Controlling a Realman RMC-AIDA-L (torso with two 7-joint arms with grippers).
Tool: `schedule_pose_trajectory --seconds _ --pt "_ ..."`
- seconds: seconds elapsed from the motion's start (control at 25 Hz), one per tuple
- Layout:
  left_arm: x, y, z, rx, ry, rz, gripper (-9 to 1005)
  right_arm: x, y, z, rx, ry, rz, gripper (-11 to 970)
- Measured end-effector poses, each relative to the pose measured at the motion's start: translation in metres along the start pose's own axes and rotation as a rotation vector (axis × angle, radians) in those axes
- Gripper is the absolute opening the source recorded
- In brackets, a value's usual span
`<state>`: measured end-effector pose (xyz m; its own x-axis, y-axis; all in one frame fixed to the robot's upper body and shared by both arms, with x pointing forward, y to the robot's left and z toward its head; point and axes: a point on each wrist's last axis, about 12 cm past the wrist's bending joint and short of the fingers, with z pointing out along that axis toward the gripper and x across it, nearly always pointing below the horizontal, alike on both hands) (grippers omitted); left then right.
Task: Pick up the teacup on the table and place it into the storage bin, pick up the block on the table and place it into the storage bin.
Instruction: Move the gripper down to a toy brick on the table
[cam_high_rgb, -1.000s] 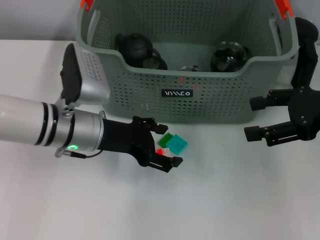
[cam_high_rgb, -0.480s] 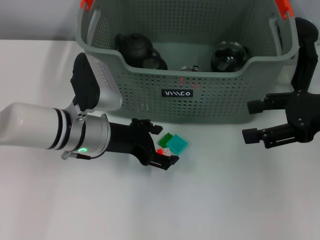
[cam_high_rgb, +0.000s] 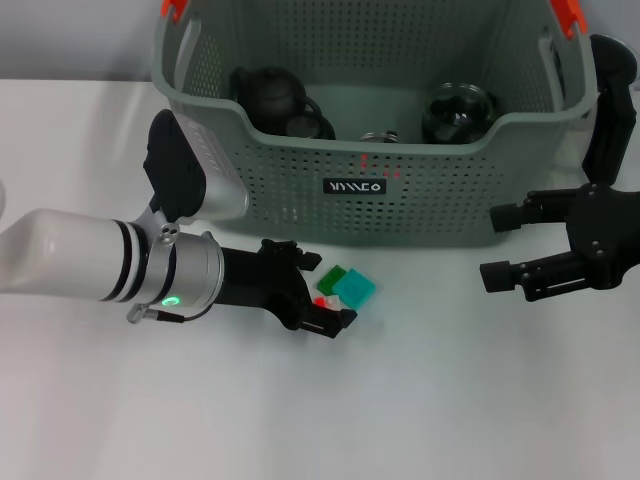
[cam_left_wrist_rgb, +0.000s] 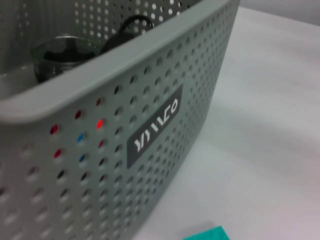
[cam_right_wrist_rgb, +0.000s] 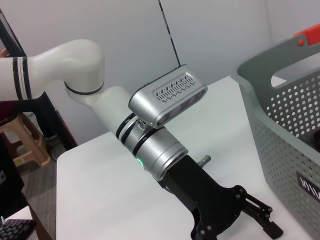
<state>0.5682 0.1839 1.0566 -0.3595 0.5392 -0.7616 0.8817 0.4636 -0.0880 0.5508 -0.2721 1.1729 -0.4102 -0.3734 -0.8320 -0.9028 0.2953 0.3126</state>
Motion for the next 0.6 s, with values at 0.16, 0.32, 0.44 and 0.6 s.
schedule_pose_trajectory --seconds 0.16,0.32,0.44,0.6 --pt "0.001 -0.0009 0.0035 -0.007 0.011 0.007 950 0.0011 0.0002 0.0001 0.0 0.0 0.002 947" --pt "0.0006 -0.0018 0.0058 -0.011 0.017 0.016 950 0.0023 0.0006 0.0001 0.0 -0.001 0.004 947" --pt "-0.0005 -0.003 0.0082 -0.012 0.022 0.024 950 0.0029 0.0007 0.0002 0.001 -0.002 0.005 947" --pt "-0.0017 -0.0035 0.0101 -0.016 0.027 0.021 950 0.0036 0.0008 0.0006 0.001 -0.002 0.007 947"
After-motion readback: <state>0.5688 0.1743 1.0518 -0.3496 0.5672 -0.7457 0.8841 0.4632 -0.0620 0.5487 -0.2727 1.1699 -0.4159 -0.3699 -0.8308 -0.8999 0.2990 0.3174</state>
